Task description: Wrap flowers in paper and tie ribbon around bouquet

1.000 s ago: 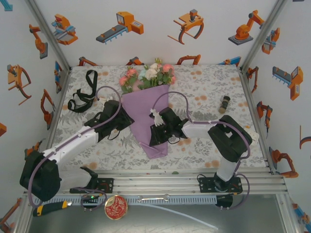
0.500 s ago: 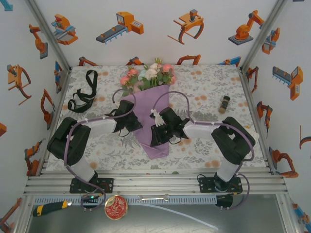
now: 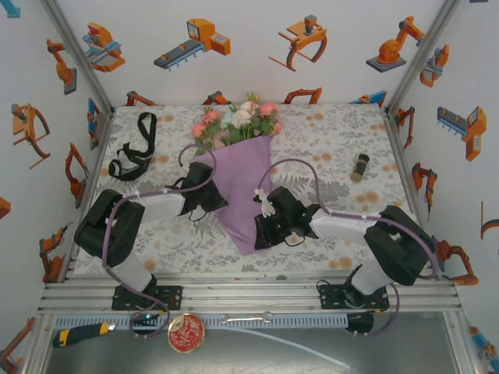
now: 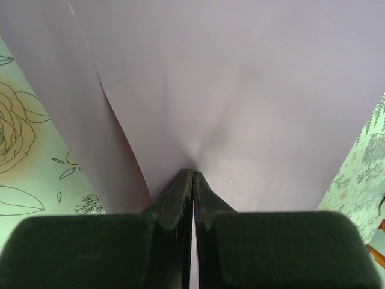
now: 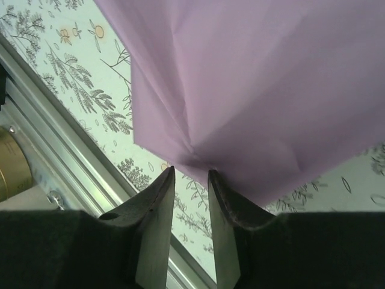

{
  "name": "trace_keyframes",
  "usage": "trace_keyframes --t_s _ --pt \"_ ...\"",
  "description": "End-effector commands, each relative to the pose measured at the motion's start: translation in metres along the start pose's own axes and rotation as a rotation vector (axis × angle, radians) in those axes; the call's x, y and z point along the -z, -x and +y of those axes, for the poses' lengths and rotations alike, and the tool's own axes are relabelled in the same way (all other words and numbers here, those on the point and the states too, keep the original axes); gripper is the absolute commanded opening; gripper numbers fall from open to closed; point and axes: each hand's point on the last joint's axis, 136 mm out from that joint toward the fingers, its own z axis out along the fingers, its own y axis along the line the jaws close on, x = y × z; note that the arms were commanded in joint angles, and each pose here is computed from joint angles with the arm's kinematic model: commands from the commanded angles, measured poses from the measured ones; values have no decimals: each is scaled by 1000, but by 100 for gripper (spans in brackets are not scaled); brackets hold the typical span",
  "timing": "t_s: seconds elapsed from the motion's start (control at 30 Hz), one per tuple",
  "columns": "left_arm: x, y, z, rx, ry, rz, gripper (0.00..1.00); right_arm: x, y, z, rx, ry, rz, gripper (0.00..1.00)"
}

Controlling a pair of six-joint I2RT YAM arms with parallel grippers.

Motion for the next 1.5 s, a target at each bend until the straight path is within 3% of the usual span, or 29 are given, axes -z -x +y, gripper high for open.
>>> trace_keyframes --t_s 0.0,0.1,0.2,0.33,0.47,0.63,0.8,1.13,1.47 --pt "7 -9 16 -20 31 18 9 30 49 -7 -47 -59 -165 33" --pt "9 -11 10 -20 -5 16 9 46 85 -34 -142 -96 -302 33" --pt "10 -14 8 -29 -13 20 9 45 108 -55 -186 -98 -357 33" --pt "11 -15 11 -27 -5 14 9 33 121 -84 -260 -123 -364 33" --pt "12 -18 18 -29 22 14 9 22 131 -90 -252 -125 -339 33" --pt "11 -24 20 -43 24 34 9 35 159 -95 -265 -124 -400 33" --pt "11 -27 18 -58 17 38 9 42 193 -132 -317 -192 -444 33" --pt "13 -30 13 -70 7 40 9 10 235 -184 -358 -227 -420 25" --pt "16 -30 11 -88 17 34 9 12 284 -231 -406 -268 -462 26"
